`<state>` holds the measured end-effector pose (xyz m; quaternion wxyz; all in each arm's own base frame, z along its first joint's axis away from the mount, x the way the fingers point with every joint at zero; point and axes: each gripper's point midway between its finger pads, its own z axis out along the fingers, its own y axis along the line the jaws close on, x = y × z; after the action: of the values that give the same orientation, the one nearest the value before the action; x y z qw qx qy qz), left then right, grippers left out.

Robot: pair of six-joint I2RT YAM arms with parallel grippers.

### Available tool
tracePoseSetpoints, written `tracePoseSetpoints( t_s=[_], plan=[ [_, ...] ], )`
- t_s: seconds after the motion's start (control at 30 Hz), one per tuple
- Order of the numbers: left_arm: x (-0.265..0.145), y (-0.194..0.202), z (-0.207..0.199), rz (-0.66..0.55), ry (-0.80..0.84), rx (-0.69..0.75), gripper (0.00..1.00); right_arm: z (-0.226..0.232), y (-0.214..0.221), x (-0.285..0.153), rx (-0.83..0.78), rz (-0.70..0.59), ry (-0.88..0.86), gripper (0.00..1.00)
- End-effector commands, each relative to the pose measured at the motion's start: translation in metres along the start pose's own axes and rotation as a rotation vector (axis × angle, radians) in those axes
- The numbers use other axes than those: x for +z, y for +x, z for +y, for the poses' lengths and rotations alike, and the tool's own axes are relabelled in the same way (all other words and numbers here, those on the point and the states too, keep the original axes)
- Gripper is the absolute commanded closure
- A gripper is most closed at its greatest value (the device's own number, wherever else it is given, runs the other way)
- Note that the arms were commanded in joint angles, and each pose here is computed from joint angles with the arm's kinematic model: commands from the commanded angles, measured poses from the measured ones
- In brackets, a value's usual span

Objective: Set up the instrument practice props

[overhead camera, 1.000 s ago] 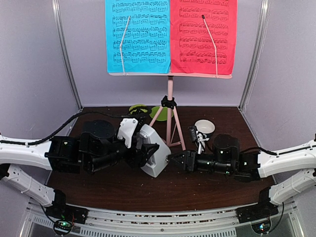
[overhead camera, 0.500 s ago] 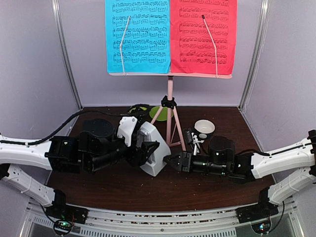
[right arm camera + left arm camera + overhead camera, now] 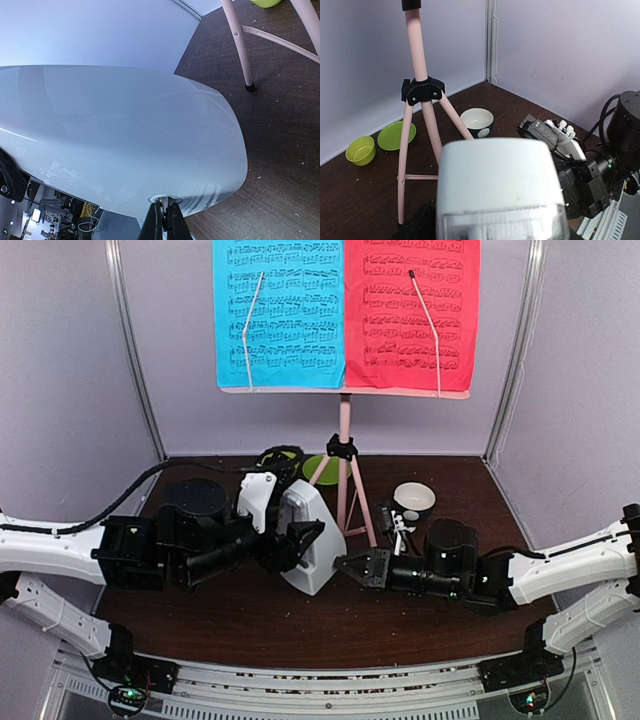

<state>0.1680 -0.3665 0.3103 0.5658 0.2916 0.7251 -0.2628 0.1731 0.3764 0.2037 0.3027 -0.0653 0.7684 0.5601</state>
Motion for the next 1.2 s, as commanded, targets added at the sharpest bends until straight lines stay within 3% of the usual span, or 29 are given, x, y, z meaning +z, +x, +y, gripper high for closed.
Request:
tracePoseSetpoints(
  t_s=[0.0, 0.53, 0.67, 0.8, 0.93, 1.03, 1.17],
  plan=[
    [-0.015, -0.054, -0.004, -0.194, 0.043, -0.098, 1.0, 0.0, -0.016, -0.005, 0.088, -0.082, -0.028, 1.0],
    [-0.037, -0.001, -0.008, -0.127, 0.178, -0.017, 1.0, -0.023, -0.054, -0.024, 0.383, -0.277, -0.065, 1.0],
    [-0.033, 0.004, -0.007, -0.108, 0.165, -0.044, 1.0, -0.022, -0.053, -0.012, 0.423, -0.261, -0.085, 1.0],
    [-0.026, -0.01, 0.003, -0.124, 0.076, -0.077, 1.0, -0.013, -0.04, 0.007, 0.327, -0.161, -0.053, 1.0],
    [-0.016, -0.023, 0.023, -0.111, -0.09, -0.107, 1.0, -0.02, -0.017, 0.014, 0.175, -0.048, 0.04, 0.86],
    [-0.003, -0.013, 0.035, -0.055, -0.184, -0.136, 1.0, -0.033, -0.004, 0.006, 0.153, -0.024, 0.063, 0.76],
    [0.016, 0.009, 0.04, 0.022, -0.215, -0.197, 1.0, -0.047, 0.008, -0.006, 0.15, -0.004, 0.093, 0.52]
  ],
)
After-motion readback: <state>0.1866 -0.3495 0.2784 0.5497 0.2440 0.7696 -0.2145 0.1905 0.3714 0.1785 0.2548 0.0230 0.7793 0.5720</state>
